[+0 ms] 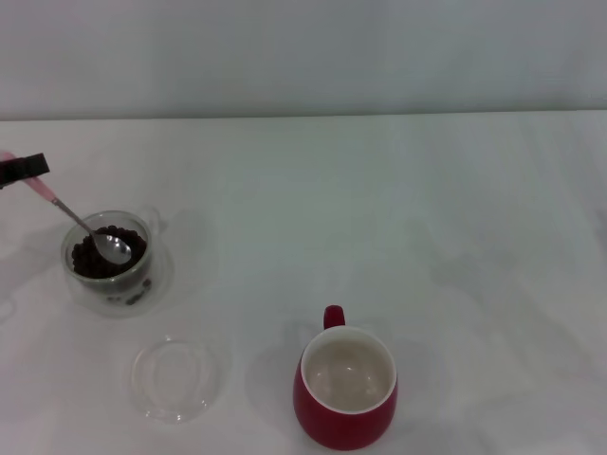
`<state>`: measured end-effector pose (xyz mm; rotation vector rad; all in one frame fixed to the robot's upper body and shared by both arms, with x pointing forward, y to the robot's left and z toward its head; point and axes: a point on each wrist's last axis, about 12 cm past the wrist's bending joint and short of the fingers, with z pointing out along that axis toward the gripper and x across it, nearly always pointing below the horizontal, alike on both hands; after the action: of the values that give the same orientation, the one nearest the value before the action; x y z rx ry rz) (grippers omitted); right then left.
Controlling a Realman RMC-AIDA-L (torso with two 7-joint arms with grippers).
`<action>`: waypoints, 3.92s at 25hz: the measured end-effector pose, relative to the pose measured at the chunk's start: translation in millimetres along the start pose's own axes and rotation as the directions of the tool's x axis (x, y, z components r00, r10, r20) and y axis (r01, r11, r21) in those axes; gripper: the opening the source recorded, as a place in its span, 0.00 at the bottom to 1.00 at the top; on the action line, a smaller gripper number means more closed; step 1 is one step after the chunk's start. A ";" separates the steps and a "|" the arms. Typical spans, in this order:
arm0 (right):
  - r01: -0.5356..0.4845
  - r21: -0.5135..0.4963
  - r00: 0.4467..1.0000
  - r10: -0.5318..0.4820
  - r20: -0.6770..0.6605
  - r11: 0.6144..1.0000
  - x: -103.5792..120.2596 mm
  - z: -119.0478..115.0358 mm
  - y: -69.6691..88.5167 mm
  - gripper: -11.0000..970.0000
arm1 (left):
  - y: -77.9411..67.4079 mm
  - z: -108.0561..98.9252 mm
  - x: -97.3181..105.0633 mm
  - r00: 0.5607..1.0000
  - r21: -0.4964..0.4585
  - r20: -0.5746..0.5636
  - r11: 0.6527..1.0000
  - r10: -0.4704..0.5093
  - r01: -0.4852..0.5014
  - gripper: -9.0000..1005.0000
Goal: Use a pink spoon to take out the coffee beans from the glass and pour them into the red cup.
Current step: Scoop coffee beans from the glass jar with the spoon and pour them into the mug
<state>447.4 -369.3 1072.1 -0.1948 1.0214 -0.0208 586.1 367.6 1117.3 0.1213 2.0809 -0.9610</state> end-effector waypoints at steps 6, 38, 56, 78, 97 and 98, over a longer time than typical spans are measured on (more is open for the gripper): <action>-0.002 0.002 1.000 0.002 -0.008 1.000 0.9 -0.6 0.1 0.64 | 0.3 2.4 0.0 1.000 -0.015 -0.005 1.000 -0.002 0.002 0.14; -0.012 -0.003 0.999 0.012 -0.048 1.000 10.9 16.8 2.7 0.64 | 6.7 14.7 19.5 0.978 -0.072 0.051 0.976 -0.202 0.205 0.14; -0.010 -0.004 0.999 0.010 -0.047 1.000 11.1 18.0 2.6 0.64 | 15.5 8.7 43.6 0.929 -0.065 0.130 0.932 -0.345 0.356 0.14; -0.018 -0.019 0.999 0.018 -0.044 1.000 11.0 18.5 5.1 0.64 | 10.1 -21.8 62.2 0.878 0.099 0.228 0.907 -0.421 0.409 0.14; -0.037 -0.036 0.999 0.036 -0.026 0.999 9.0 19.2 7.2 0.64 | -18.2 -10.6 62.6 0.925 0.272 0.161 0.917 -0.343 0.293 0.14; -0.038 -0.036 0.999 0.037 -0.025 0.999 8.8 19.0 7.2 0.64 | -25.7 1.3 60.6 0.938 0.292 0.120 0.914 -0.327 0.281 0.14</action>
<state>467.6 -360.3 1073.0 -0.2090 1.0499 0.0292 537.0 334.5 1088.7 -0.1453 1.8363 -1.3973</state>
